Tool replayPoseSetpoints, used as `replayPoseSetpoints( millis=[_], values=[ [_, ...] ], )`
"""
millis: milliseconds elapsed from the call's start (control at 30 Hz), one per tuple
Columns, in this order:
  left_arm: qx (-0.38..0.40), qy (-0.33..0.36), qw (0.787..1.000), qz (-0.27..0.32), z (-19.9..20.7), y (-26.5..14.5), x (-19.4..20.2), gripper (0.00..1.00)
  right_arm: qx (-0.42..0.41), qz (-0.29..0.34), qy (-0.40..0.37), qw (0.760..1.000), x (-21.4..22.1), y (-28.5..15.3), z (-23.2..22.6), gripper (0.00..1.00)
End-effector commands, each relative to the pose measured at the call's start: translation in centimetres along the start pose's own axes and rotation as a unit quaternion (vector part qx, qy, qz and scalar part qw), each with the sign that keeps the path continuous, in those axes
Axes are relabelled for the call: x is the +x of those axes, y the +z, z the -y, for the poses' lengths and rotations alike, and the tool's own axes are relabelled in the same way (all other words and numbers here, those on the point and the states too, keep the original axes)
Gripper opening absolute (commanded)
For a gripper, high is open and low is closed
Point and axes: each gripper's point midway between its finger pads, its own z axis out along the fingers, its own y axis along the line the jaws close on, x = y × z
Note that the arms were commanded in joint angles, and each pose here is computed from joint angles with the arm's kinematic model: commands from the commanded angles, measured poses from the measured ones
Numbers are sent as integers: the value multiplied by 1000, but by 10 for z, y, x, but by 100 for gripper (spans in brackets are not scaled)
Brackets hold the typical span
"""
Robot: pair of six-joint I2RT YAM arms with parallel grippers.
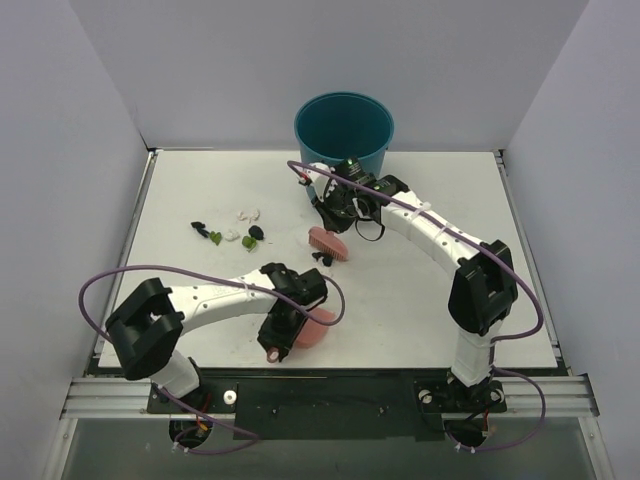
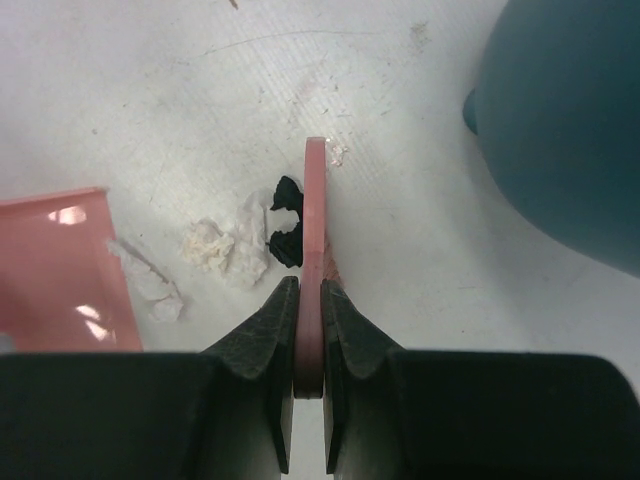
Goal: Sweep away the paper scraps from the table
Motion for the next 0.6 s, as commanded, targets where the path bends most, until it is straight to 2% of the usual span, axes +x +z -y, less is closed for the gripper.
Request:
replayPoseSetpoints(
  millis=[0,333,567],
  values=[
    [33,2,999,29,10,-5,-31,0,-53,-38,-16,998,9,-7,-24,0],
    [23,10,999,40,0,4,-64,0,-155,-59,-12,986,20,-29,-70,0],
    [5,0,997,75,-3,12,-84,0,-166,-63,-2,984,23,-34,-78,0]
  ],
)
